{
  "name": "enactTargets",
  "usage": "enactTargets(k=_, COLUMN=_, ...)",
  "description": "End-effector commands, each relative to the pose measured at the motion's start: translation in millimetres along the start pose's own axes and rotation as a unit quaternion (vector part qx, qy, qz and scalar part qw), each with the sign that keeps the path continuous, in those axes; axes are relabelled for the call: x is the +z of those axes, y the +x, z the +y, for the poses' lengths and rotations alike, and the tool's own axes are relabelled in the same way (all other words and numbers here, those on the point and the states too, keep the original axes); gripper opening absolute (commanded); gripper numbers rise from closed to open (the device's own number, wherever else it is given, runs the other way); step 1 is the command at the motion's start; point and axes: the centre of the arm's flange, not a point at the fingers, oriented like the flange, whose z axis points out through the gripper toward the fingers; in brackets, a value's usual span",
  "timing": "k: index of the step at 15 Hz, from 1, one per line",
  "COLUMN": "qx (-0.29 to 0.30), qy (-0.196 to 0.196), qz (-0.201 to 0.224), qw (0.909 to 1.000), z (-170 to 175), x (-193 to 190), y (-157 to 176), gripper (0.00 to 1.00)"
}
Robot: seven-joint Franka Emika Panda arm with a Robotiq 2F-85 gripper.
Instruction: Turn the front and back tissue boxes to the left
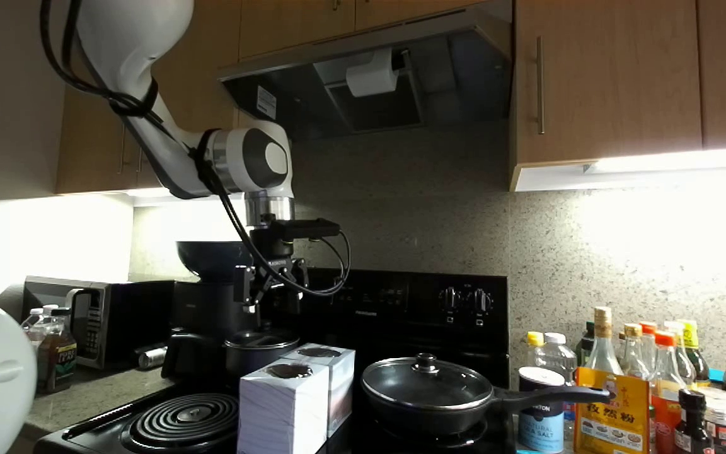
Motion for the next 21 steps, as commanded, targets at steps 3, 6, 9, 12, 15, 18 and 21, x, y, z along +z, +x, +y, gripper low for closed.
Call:
enactTargets(k=3, qx=0.003, qy=0.001, qz=0.004, qw=1.0, z=45.8, x=12.4, y=6.6, gripper=1.0)
enactTargets(k=6, qx=0.001, qy=0.017, qz=-0.006, qw=0.9998, z=77.6, x=21.2, y=15.8, gripper=1.0)
enactTargets(k=9, qx=0.005, qy=0.038, qz=-0.035, qw=0.9986, z=91.0, x=37.6, y=22.5, gripper=1.0)
enactTargets(k=12, qx=0.004, qy=0.036, qz=-0.023, qw=0.9991, z=82.2, x=42.4, y=19.4, gripper=1.0)
enactTargets(k=15, qx=0.024, qy=0.034, qz=0.003, qw=0.9991, z=84.1, x=45.1, y=36.8, gripper=1.0)
enactTargets(k=18, qx=0.092, qy=0.025, qz=0.024, qw=0.9952, z=86.4, x=41.7, y=46.8, gripper=1.0)
enactTargets(k=21, qx=0.165, qy=-0.016, qz=0.018, qw=0.9859, z=91.3, x=42.1, y=47.2, gripper=1.0)
